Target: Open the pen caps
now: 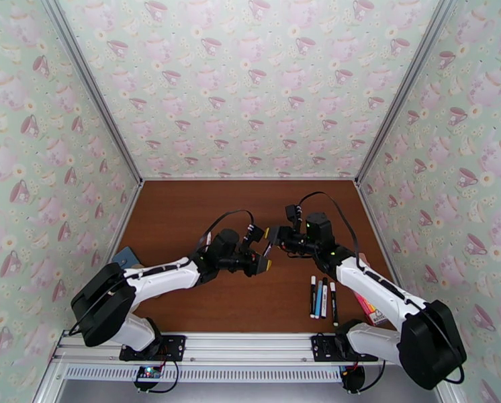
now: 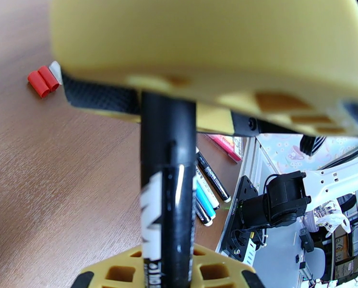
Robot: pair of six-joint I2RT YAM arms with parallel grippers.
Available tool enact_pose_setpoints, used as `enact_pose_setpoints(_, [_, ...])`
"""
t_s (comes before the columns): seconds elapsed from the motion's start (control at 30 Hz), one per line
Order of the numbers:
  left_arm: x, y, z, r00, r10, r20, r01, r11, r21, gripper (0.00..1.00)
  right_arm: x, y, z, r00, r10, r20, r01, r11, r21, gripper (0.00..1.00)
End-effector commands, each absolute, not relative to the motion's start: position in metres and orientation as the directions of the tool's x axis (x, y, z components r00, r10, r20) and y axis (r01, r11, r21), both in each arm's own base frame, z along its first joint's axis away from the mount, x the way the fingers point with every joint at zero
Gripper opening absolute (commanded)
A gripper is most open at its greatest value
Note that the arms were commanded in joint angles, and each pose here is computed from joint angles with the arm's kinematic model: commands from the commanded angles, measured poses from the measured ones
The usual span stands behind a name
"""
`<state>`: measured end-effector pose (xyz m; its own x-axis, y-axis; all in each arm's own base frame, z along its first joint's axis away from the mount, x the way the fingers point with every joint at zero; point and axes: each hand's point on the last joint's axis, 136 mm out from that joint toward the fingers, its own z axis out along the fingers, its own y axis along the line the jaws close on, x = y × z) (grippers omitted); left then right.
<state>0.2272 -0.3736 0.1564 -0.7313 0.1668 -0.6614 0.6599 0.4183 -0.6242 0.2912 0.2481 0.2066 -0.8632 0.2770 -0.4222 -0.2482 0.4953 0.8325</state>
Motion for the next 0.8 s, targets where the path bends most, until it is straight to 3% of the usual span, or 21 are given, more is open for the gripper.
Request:
enact_pose_setpoints(0.0, [0.229, -0.382, 0.167, -0.719, 0.172, -0.673, 0.677, 0.392, -0.622, 0.04, 0.293, 0.256, 0.217, -0.859, 0.265, -0.438, -0.281, 0.471, 0.836, 0.33])
enact_pose_setpoints(0.3, [0.229, -0.38, 0.162, -0.727, 0.181, -0.663, 0.668, 0.412, -0.62, 0.03, 0.298, 0.253, 0.213, -0.853, 0.281, -0.44, -0.262, 0.499, 0.826, 0.12])
enact_pose_setpoints(0.57, [0.238, -0.355, 0.133, -0.674, 0.251, -0.695, 0.659, 0.63, -0.412, 0.01, 0.307, 0.239, 0.21, -0.833, 0.346, -0.433, -0.184, 0.564, 0.805, 0.01])
enact_pose_setpoints(0.7, [0.23, -0.354, 0.133, -0.689, 0.248, -0.681, 0.662, 0.599, -0.451, 0.0, 0.305, 0.242, 0.221, -0.829, 0.336, -0.447, -0.217, 0.543, 0.811, 0.0])
enact_pose_setpoints(0.77, [0.218, -0.362, 0.143, -0.718, 0.233, -0.656, 0.668, 0.497, -0.554, 0.0, 0.304, 0.244, 0.225, -0.828, 0.315, -0.464, -0.251, 0.532, 0.809, 0.0])
